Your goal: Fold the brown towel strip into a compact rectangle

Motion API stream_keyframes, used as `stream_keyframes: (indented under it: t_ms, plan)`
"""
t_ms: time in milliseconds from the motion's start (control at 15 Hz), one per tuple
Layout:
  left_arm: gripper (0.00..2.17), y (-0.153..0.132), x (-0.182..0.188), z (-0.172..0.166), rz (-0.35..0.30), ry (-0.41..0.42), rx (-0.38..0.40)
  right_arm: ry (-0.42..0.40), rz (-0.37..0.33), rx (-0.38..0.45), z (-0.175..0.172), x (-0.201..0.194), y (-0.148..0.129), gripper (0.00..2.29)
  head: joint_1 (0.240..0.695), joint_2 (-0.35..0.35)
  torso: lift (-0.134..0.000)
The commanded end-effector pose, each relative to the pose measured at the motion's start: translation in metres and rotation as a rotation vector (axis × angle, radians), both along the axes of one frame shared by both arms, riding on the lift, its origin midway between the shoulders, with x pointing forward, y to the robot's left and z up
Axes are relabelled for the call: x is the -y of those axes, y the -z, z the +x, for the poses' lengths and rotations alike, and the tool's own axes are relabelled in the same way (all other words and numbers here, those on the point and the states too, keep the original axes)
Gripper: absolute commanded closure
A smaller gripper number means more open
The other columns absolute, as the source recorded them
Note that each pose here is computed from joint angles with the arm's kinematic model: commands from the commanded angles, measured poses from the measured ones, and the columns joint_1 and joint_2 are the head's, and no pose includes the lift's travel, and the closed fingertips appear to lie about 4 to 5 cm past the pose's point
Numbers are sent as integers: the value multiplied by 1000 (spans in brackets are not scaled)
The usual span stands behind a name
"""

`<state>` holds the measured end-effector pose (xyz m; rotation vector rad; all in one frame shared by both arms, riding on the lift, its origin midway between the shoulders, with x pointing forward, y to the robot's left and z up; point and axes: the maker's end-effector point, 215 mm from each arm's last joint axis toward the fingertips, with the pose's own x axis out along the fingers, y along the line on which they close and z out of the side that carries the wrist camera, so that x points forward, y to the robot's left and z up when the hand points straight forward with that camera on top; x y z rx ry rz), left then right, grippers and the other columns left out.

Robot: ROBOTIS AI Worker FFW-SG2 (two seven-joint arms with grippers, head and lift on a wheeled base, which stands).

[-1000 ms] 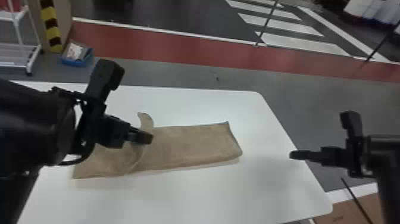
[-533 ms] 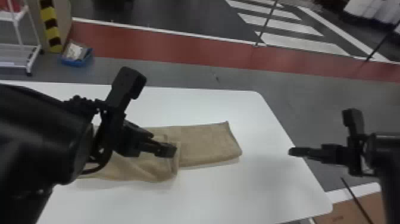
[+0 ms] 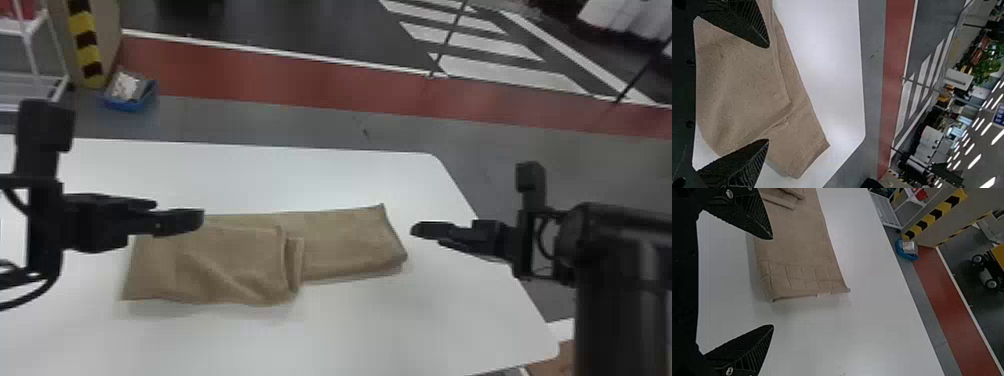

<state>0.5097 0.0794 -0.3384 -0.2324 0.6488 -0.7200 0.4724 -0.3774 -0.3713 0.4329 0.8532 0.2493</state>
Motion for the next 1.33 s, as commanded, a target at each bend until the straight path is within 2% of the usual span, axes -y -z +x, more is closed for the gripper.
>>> stream_keyframes:
  t_ms: [0, 200, 267, 400, 600, 867, 1267]
  plan:
    - [26, 8, -58, -7, -23, -83, -14, -65, 56, 8, 13, -71, 6, 83, 695, -350, -120]
    - [26, 7, -117, -19, -59, -166, -14, -143, 93, 36, 14, -142, 2, 83, 695, -197, -120]
    - [26, 10, -130, -24, -66, -184, -20, -161, 100, 47, 13, -159, -1, 87, 695, -112, -120]
    - [29, 16, -150, -30, -61, -208, -13, -190, 101, 45, 11, -182, 0, 144, 695, -40, -120]
    - [29, 22, -156, -41, -73, -206, -17, -235, 81, 27, 7, -214, 8, 451, 695, 46, -120]
    - [33, 21, -158, -49, -71, -206, -14, -260, 30, 15, 8, -227, 13, 532, 695, 88, -120]
    - [33, 21, -166, -55, -84, -216, -16, -277, 2, -4, 3, -233, 22, 529, 695, 113, -120]
